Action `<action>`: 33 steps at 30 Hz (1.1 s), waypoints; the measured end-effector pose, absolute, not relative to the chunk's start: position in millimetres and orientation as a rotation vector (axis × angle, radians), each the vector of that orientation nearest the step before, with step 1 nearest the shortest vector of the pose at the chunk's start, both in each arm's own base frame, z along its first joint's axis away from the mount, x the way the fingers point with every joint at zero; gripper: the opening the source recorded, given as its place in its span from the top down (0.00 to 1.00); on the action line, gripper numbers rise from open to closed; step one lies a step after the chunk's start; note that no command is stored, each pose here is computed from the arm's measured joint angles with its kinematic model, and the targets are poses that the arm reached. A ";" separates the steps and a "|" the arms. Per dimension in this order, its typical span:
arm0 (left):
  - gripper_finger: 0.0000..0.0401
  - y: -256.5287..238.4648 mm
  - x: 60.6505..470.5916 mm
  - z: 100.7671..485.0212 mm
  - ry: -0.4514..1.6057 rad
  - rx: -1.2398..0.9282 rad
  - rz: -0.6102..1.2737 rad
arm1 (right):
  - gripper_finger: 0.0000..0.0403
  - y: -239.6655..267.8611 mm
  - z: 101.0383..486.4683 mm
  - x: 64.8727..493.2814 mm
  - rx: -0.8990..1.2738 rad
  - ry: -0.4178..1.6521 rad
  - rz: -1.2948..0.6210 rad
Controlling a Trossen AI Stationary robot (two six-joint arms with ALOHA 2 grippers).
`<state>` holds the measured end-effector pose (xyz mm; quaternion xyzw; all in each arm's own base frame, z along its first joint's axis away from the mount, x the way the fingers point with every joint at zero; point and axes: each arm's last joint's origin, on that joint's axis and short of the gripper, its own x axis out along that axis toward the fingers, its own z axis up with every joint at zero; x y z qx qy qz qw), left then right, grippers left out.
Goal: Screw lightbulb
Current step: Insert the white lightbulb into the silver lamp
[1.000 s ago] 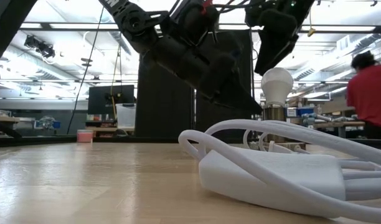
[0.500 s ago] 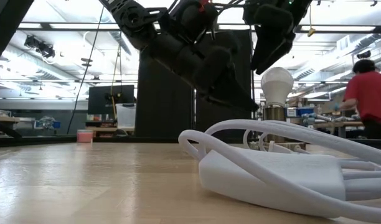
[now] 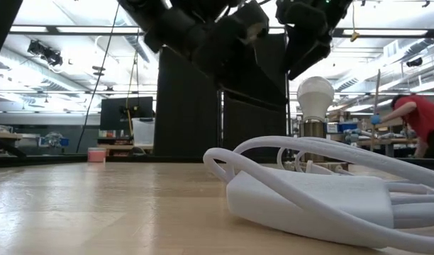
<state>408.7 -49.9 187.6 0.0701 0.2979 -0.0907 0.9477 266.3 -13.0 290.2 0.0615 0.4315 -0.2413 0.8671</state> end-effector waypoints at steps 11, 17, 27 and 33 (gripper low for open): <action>0.30 -59.3 404.1 182.1 0.633 0.226 -0.098 | 0.12 -23.2 325.9 242.3 0.099 0.832 -0.629; 0.30 -42.9 399.5 168.7 0.515 0.207 -0.051 | 0.13 -12.8 347.4 206.6 0.149 0.796 -0.669; 0.30 -17.2 381.4 148.6 0.253 0.159 0.033 | 0.18 29.1 317.4 183.9 0.152 0.739 -0.667; 0.30 -12.9 387.4 134.4 0.269 0.081 0.051 | 0.18 42.0 287.7 179.5 0.130 0.753 -0.660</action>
